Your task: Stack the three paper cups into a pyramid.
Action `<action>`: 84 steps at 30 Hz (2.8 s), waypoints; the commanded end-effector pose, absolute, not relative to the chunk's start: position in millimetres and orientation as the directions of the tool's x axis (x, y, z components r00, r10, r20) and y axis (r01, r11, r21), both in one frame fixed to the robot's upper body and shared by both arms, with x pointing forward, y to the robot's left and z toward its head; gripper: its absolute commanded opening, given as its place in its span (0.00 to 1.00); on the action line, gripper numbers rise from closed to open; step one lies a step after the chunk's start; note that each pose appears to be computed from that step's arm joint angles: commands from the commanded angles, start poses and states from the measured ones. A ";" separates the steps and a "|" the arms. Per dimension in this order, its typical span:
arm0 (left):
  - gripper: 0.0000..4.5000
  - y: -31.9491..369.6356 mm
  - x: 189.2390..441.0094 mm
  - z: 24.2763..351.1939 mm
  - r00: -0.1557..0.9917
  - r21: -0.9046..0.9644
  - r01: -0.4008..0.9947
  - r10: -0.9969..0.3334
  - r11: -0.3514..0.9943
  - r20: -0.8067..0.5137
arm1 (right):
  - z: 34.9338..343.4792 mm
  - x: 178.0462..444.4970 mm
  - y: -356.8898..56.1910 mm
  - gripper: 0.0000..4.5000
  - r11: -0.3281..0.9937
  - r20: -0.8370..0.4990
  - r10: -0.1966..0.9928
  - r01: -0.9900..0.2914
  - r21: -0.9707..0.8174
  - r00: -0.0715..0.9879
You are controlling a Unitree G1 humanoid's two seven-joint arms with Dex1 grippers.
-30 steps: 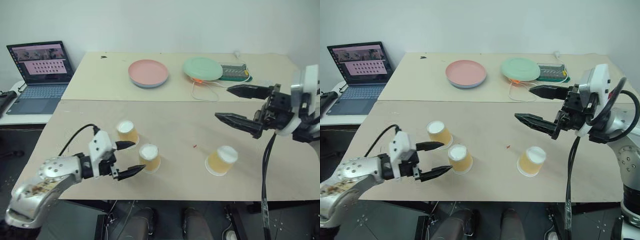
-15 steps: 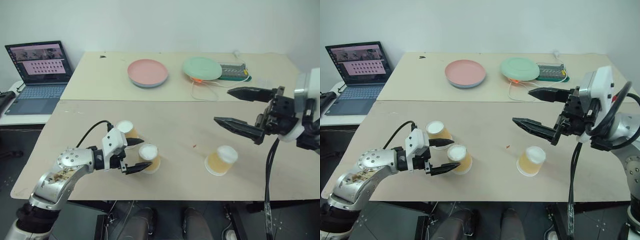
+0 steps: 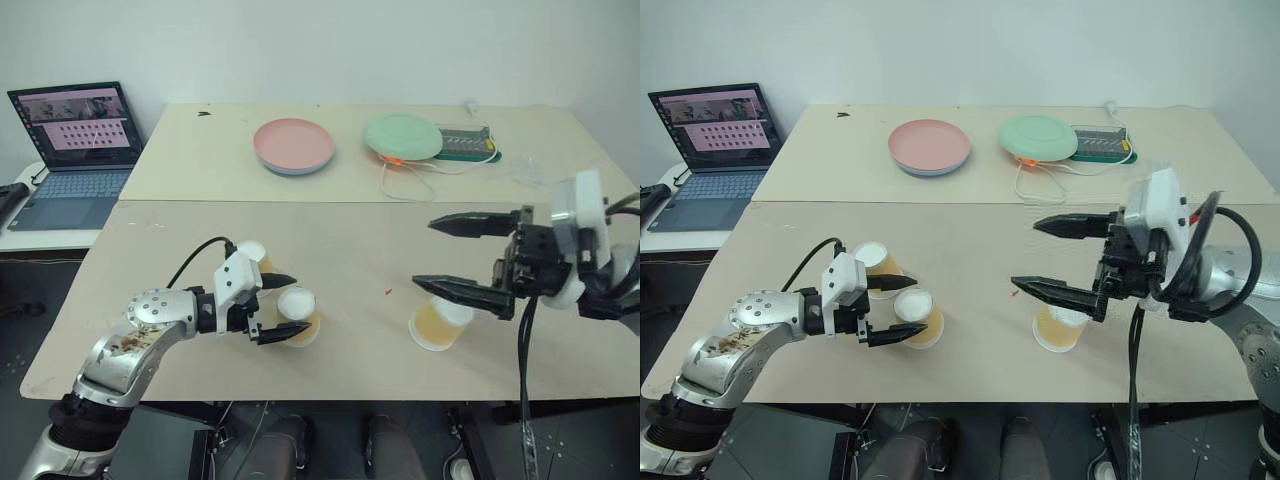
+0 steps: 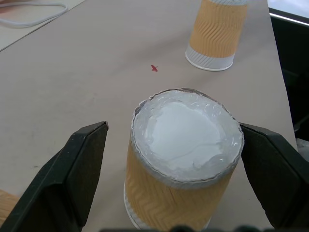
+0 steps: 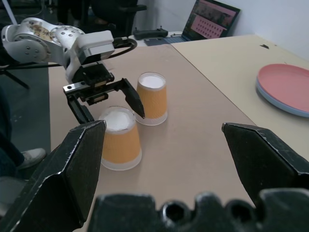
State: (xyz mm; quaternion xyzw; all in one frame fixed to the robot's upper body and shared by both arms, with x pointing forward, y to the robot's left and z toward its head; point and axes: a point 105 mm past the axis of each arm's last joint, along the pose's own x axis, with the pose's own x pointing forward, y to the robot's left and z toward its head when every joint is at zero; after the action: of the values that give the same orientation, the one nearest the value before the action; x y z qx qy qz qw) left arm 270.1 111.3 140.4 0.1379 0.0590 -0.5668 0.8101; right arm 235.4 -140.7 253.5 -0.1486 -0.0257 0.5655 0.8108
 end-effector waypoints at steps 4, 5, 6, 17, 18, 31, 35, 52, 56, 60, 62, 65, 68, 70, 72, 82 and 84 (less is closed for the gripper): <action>0.98 108.6 269.8 148.2 0.349 0.201 0.931 -0.908 0.306 -0.232 | 257.1 232.7 -132.1 1.00 0.256 -0.144 0.940 -0.917 -0.306 0.311; 0.98 108.9 269.7 148.1 0.349 0.201 0.931 -0.908 0.306 -0.232 | 257.1 232.9 -131.7 1.00 0.255 -0.145 0.940 -0.917 -0.307 0.310; 0.98 109.0 269.5 148.3 0.349 0.200 0.930 -0.908 0.307 -0.232 | 257.4 233.0 -131.3 1.00 0.253 -0.145 0.940 -0.917 -0.310 0.308; 0.65 108.7 271.6 151.5 0.348 0.210 0.930 -0.907 0.302 -0.238 | 260.6 233.9 -131.1 1.00 0.269 -0.131 0.936 -0.905 -0.329 0.326; 0.65 108.4 272.0 151.8 0.345 0.214 0.930 -0.907 0.298 -0.240 | 260.9 234.4 -131.9 1.00 0.276 -0.129 0.934 -0.903 -0.330 0.332; 0.65 63.2 298.2 162.8 0.241 0.216 0.956 -0.949 0.196 -0.205 | 259.6 237.7 -133.7 1.00 0.314 -0.112 0.922 -0.884 -0.346 0.372; 0.65 43.9 307.3 156.6 0.210 0.208 0.964 -0.956 0.167 -0.204 | 260.1 236.9 -133.7 1.00 0.320 -0.103 0.921 -0.881 -0.348 0.376; 0.65 -14.5 324.0 145.6 0.121 0.190 0.978 -0.972 0.082 -0.200 | 261.0 234.8 -136.5 1.00 0.353 -0.088 0.908 -0.863 -0.361 0.409; 0.71 -13.4 324.5 144.8 0.116 0.196 0.978 -0.972 0.076 -0.204 | 261.5 235.3 -138.5 1.00 0.365 -0.088 0.902 -0.855 -0.368 0.423; 0.99 -10.5 326.4 145.8 0.132 0.211 0.974 -0.969 0.087 -0.208 | 261.9 235.7 -138.9 1.00 0.368 -0.084 0.901 -0.853 -0.370 0.426; 0.99 -8.3 327.0 149.0 0.141 0.223 0.970 -0.969 0.094 -0.202 | 261.5 236.2 -138.7 1.00 0.368 -0.085 0.901 -0.853 -0.370 0.425; 0.99 0.1 329.2 163.3 0.164 0.246 0.962 -0.971 0.119 -0.173 | 260.7 237.2 -138.6 1.00 0.367 -0.085 0.902 -0.854 -0.367 0.424; 0.99 13.2 330.1 180.9 0.194 0.281 0.948 -0.969 0.147 -0.150 | 260.2 237.3 -138.7 1.00 0.365 -0.085 0.903 -0.857 -0.364 0.421; 0.99 23.8 327.1 198.3 0.211 0.296 0.940 -0.970 0.168 -0.119 | 259.8 237.4 -138.7 1.00 0.364 -0.084 0.904 -0.858 -0.361 0.419; 0.99 33.6 320.5 214.7 0.216 0.299 0.937 -0.972 0.180 -0.091 | 258.8 238.2 -139.0 1.00 0.365 -0.085 0.904 -0.860 -0.357 0.419; 0.99 103.0 314.5 277.2 0.468 0.171 0.861 -0.877 0.480 0.105 | 257.8 244.2 -139.4 1.00 0.359 -0.086 0.907 -0.863 -0.355 0.413; 0.99 126.9 330.0 261.3 0.643 0.145 0.745 -0.759 0.651 0.108 | 258.0 245.7 -139.7 1.00 0.361 -0.084 0.906 -0.862 -0.355 0.414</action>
State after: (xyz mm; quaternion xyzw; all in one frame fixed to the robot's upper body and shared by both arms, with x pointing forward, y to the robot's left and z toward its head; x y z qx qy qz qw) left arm 323.0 111.7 264.0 0.0399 -0.0724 -0.4769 0.8751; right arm 248.2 -141.7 247.3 -0.1606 -0.0344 0.5359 0.8281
